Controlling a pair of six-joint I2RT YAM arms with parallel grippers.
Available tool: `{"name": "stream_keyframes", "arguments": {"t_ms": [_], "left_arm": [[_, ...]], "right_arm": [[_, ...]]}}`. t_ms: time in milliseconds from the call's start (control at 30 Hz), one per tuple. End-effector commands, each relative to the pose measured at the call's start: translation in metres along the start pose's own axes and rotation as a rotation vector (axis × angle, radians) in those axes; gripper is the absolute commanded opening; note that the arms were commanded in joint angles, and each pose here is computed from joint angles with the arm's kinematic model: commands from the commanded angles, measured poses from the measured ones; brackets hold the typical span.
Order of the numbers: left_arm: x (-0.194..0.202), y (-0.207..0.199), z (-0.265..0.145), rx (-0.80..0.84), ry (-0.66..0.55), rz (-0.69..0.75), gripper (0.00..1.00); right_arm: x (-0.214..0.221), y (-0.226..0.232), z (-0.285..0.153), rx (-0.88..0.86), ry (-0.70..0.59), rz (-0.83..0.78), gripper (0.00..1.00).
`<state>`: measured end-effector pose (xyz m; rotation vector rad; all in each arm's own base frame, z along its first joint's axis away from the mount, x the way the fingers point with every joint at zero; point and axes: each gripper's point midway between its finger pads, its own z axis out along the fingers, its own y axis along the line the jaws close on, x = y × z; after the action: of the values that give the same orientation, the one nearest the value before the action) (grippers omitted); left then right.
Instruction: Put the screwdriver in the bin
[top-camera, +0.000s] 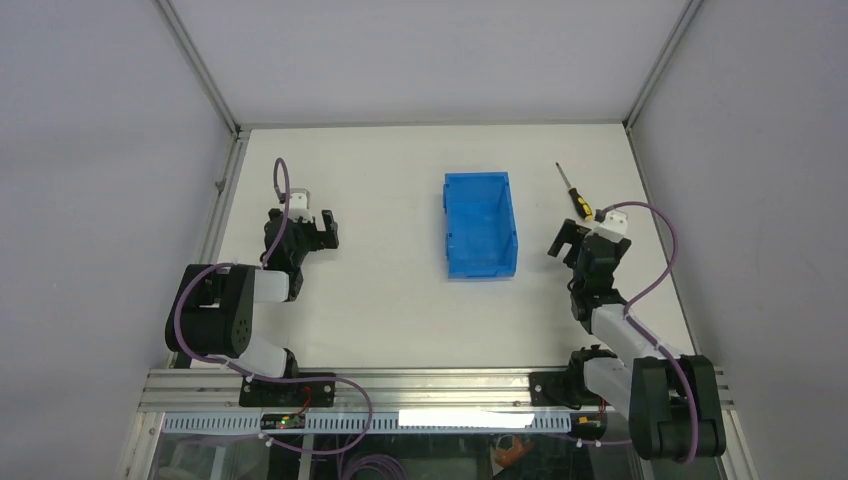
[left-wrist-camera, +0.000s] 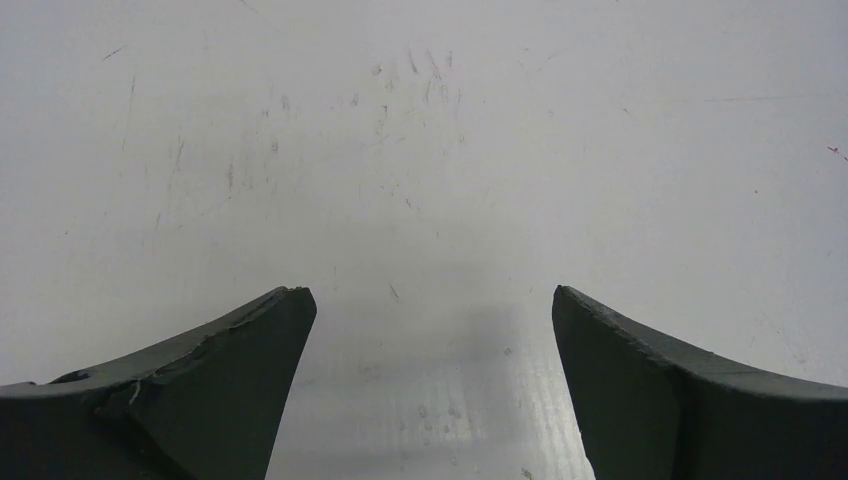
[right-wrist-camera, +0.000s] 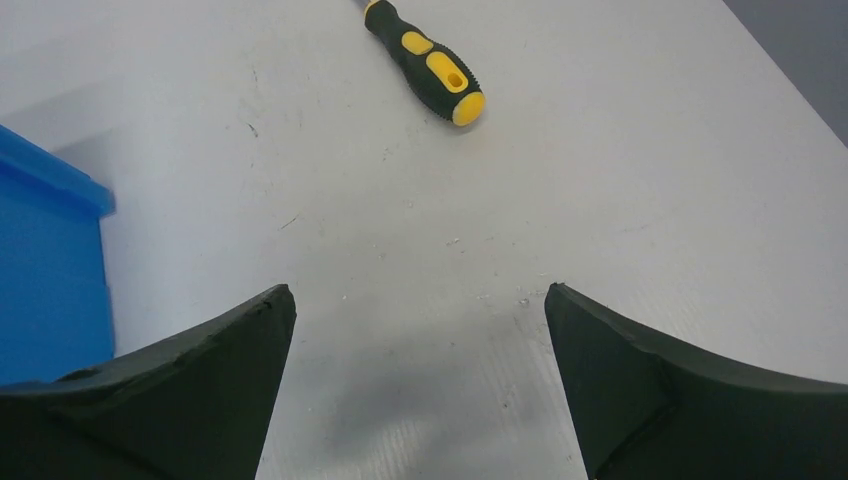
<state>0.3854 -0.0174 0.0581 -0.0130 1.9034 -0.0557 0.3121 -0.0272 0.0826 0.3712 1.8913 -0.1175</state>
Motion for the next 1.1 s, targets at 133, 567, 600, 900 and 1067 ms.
{"name": "stream_keyframes", "arguments": {"t_ms": [133, 567, 600, 900, 1067], "left_arm": [[-0.022, -0.001, 0.001, 0.008, -0.074, -0.005, 0.99], [-0.022, -0.001, 0.001, 0.007, -0.073, -0.004, 0.99], [-0.022, -0.001, 0.001, 0.008, -0.075, -0.005, 0.99], [-0.022, -0.001, 0.001, 0.008, -0.074, -0.004, 0.99], [-0.022, -0.001, 0.001, 0.009, -0.073, -0.004, 0.99]], "right_arm": [[-0.038, 0.008, 0.0, 0.004, -0.052, 0.046, 0.99], [-0.08, 0.038, 0.033, 0.132, 0.527, -0.086, 0.99], [-0.078, 0.038, 0.041, 0.149, 0.559, -0.11, 0.99], [-0.067, 0.023, 0.115, 0.199, 0.712, -0.404, 0.99], [-0.046, 0.02, 0.14, 0.095, 0.762, -0.473, 0.99]]}}
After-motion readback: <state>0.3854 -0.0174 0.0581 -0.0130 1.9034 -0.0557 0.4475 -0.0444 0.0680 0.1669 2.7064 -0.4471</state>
